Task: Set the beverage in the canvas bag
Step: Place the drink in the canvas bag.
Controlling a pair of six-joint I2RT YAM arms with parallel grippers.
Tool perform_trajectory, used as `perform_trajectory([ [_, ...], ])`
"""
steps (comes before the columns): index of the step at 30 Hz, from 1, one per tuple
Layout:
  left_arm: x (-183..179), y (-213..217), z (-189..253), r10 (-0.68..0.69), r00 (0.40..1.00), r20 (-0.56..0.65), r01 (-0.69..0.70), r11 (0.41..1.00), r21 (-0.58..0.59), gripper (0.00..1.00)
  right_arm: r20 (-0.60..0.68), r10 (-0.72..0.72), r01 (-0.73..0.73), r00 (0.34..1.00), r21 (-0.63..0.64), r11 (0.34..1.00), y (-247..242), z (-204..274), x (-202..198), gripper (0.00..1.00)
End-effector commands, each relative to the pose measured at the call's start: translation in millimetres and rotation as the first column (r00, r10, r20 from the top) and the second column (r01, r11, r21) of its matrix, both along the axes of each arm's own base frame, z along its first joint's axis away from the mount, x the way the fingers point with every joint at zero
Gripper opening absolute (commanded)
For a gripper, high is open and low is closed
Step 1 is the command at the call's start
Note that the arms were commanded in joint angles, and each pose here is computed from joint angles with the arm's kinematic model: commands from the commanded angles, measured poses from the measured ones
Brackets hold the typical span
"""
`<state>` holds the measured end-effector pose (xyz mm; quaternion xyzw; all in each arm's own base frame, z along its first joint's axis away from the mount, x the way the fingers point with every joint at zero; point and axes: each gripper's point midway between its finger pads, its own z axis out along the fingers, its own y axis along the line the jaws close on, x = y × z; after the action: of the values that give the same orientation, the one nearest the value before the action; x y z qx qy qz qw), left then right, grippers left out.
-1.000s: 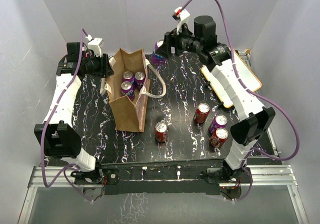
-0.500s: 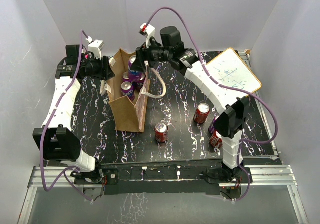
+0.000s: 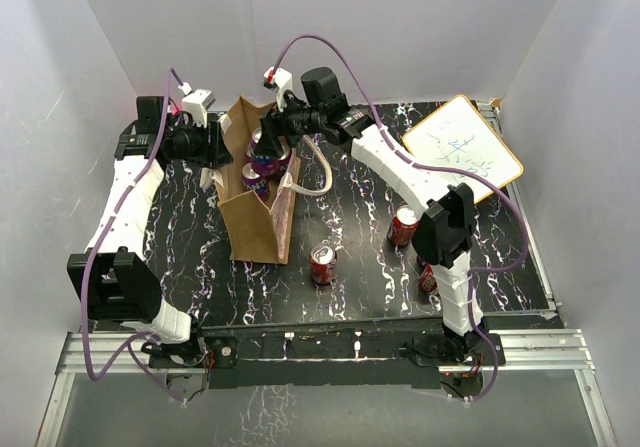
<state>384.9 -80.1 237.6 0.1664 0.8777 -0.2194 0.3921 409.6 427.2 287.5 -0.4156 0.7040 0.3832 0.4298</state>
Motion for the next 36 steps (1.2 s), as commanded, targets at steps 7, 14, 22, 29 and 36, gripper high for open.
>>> perform_trajectory([
  [7, -9, -12, -3, -0.135, 0.991, 0.003, 0.135, 0.991, -0.019, 0.41, 0.174, 0.041, -0.042, 0.984, 0.000, 0.999, 9, 8, 18, 0.08],
  [14, -13, -22, -20, -0.196, 0.980, -0.022, 0.194, 0.979, -0.067, 0.36, 0.168, 0.036, -0.020, 0.985, -0.093, 0.995, -6, -32, 31, 0.08],
  [22, -14, -19, -33, -0.234, 0.971, -0.041, 0.233, 0.972, -0.033, 0.24, 0.158, 0.043, -0.018, 0.987, -0.155, 0.988, -18, -67, 40, 0.08],
  [29, -16, -19, -40, -0.249, 0.967, -0.060, 0.248, 0.969, -0.026, 0.10, 0.182, 0.060, -0.033, 0.982, -0.149, 0.988, -14, -85, 47, 0.08],
  [36, -16, -19, -44, -0.261, 0.963, -0.070, 0.259, 0.965, -0.029, 0.03, 0.153, 0.048, -0.025, 0.987, -0.144, 0.989, -14, -108, 44, 0.08],
])
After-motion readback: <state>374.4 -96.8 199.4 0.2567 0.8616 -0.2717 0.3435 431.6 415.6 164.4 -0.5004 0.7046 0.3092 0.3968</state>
